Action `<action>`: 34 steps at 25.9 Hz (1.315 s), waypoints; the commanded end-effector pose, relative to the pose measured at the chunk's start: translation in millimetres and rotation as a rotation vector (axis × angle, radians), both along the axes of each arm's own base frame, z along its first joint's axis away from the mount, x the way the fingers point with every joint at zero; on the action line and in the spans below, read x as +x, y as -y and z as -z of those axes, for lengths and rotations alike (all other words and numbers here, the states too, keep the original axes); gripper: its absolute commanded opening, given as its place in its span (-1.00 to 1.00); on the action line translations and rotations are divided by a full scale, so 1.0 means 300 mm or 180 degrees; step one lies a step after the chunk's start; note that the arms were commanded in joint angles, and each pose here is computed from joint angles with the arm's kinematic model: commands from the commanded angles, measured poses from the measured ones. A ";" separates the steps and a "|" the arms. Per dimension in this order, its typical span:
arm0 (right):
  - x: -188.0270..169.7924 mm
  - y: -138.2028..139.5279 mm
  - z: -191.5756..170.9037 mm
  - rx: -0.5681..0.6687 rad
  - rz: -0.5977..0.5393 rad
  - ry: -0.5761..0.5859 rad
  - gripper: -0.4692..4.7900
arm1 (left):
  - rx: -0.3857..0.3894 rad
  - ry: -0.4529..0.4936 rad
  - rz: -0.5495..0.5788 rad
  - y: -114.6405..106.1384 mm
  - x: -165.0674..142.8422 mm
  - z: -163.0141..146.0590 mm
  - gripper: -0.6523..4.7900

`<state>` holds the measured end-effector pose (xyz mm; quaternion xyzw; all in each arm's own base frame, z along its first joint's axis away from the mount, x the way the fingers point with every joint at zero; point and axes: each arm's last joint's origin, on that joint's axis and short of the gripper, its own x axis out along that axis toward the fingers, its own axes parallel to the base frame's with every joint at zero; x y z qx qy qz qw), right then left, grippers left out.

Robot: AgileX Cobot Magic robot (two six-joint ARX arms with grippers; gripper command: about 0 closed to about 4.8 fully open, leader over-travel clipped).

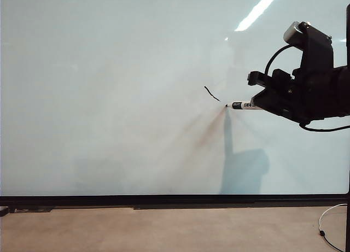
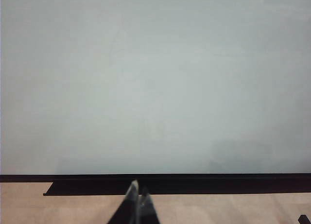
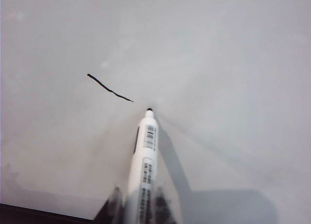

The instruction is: Pick up the pen on the shelf to the right of the whiteboard and draw a check mark.

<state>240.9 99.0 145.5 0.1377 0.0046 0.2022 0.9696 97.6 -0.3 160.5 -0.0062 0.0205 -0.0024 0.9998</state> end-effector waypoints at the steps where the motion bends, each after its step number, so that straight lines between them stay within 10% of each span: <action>1: 0.003 0.003 -0.010 0.0012 0.0101 0.0082 -0.84 | 0.0014 0.0049 0.0003 0.000 0.000 -0.007 -0.78; 34: 0.009 0.009 -0.017 -0.1356 0.0427 0.0517 -0.84 | 0.0014 0.0050 0.0003 0.000 0.000 -0.008 -0.78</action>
